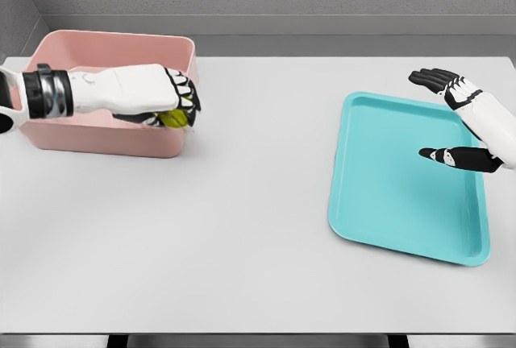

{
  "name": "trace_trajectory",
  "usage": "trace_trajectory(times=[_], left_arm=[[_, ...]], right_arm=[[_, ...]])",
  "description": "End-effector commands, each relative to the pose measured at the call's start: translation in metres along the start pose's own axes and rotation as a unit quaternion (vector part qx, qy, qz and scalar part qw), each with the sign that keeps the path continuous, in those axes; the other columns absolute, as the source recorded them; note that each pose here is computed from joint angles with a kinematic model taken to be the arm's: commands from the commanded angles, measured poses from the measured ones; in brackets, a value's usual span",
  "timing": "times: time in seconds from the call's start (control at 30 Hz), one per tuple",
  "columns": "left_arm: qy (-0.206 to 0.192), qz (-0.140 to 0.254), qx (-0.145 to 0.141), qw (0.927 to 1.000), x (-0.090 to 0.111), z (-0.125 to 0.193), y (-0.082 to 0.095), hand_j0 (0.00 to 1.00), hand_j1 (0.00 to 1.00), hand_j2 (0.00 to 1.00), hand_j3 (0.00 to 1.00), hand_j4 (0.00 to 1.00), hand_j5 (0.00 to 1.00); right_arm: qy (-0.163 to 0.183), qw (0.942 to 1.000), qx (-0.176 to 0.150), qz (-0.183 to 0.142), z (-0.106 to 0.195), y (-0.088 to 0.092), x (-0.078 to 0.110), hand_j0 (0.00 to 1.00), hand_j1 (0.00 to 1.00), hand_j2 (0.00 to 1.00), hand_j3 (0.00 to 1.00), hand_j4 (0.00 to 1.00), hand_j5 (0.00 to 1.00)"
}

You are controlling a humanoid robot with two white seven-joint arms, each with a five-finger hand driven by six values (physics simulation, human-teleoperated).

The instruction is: Put the tennis from the blue tray into the pink basket with both arms

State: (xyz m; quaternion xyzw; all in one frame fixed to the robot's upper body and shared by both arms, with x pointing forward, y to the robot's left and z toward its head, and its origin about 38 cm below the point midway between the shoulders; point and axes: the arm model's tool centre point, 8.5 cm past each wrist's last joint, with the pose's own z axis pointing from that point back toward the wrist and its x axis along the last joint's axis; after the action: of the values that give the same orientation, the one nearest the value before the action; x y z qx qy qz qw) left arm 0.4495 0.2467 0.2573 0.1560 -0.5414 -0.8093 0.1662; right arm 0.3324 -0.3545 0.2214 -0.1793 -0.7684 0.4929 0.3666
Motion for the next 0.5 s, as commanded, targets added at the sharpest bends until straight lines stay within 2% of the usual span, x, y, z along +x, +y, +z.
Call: trace_trajectory(times=[0.0,0.17,0.33,0.47], left_arm=[[0.016,0.010,0.009,0.9998,-0.010,0.007,0.003,0.52,0.52,0.52,0.52,0.52,0.52],[0.053,0.024,0.019,0.9981,-0.033,0.021,0.006,0.52,0.52,0.52,0.52,0.52,0.52],[0.101,0.048,0.011,0.9937,-0.062,0.039,-0.006,0.52,0.52,0.52,0.52,0.52,0.52],[0.126,0.069,0.008,0.9896,-0.080,0.038,-0.014,0.52,0.52,0.52,0.52,0.52,0.52]], right_arm=[[-0.001,1.0000,-0.002,-0.003,0.000,-0.001,0.000,1.00,1.00,1.00,1.00,1.00,1.00],[0.000,1.0000,-0.002,-0.003,0.000,-0.001,0.000,1.00,1.00,1.00,1.00,1.00,1.00],[0.000,1.0000,-0.002,-0.003,0.000,-0.001,0.000,1.00,1.00,1.00,1.00,1.00,1.00],[0.000,1.0000,-0.002,-0.003,0.000,-0.001,0.000,1.00,1.00,1.00,1.00,1.00,1.00]])
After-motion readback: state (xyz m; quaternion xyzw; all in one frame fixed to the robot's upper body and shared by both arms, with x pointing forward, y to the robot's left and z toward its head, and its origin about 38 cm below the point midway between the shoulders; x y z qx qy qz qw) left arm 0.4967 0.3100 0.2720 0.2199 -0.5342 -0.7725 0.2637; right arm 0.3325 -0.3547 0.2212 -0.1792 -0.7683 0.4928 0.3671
